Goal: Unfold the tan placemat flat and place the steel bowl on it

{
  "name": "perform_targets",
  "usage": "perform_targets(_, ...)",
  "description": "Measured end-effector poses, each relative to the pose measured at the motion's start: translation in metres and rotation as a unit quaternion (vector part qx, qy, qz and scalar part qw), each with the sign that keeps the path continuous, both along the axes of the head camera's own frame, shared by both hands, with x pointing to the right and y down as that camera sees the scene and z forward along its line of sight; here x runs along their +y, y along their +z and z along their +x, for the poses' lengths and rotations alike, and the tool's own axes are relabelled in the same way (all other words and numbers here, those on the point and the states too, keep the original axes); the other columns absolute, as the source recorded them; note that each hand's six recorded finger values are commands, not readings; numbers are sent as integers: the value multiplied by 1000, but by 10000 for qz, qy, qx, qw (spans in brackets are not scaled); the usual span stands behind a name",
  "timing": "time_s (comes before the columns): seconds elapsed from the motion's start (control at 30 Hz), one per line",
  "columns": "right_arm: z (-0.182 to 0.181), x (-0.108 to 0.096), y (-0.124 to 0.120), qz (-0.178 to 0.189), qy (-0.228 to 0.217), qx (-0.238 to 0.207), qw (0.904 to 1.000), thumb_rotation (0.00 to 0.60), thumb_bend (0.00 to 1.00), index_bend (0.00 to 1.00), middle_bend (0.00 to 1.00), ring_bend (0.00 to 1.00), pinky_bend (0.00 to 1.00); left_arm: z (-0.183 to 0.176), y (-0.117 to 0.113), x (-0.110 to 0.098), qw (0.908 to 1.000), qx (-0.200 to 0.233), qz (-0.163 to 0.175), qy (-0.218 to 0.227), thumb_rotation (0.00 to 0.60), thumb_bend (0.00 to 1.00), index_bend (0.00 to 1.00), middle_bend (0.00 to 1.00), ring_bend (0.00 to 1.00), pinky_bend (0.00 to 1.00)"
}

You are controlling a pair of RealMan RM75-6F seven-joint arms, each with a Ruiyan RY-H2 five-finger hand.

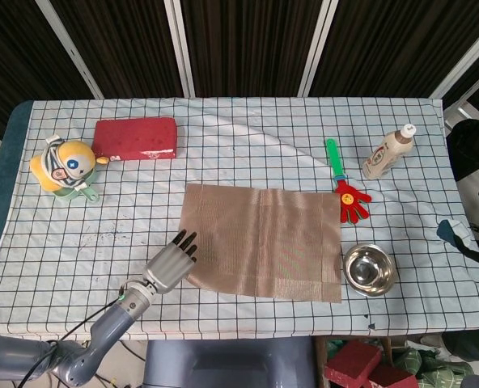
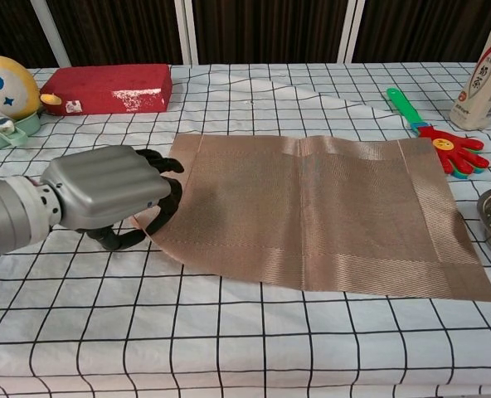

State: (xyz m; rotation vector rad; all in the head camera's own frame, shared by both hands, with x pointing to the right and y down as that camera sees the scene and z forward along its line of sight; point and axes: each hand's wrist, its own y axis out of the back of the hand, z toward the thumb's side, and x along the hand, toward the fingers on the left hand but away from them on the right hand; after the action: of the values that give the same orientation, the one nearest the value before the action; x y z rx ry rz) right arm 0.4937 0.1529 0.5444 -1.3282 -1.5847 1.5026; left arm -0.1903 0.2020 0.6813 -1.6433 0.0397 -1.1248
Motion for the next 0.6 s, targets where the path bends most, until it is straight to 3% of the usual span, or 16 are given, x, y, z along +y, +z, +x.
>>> perform_targets(0.6, -2, 1, 1, -13, -13, -30, 10000, 600, 139, 97, 0, 27, 170, -14, -3, 45, 9987, 78, -482, -135, 600, 408, 648, 270, 54, 129)
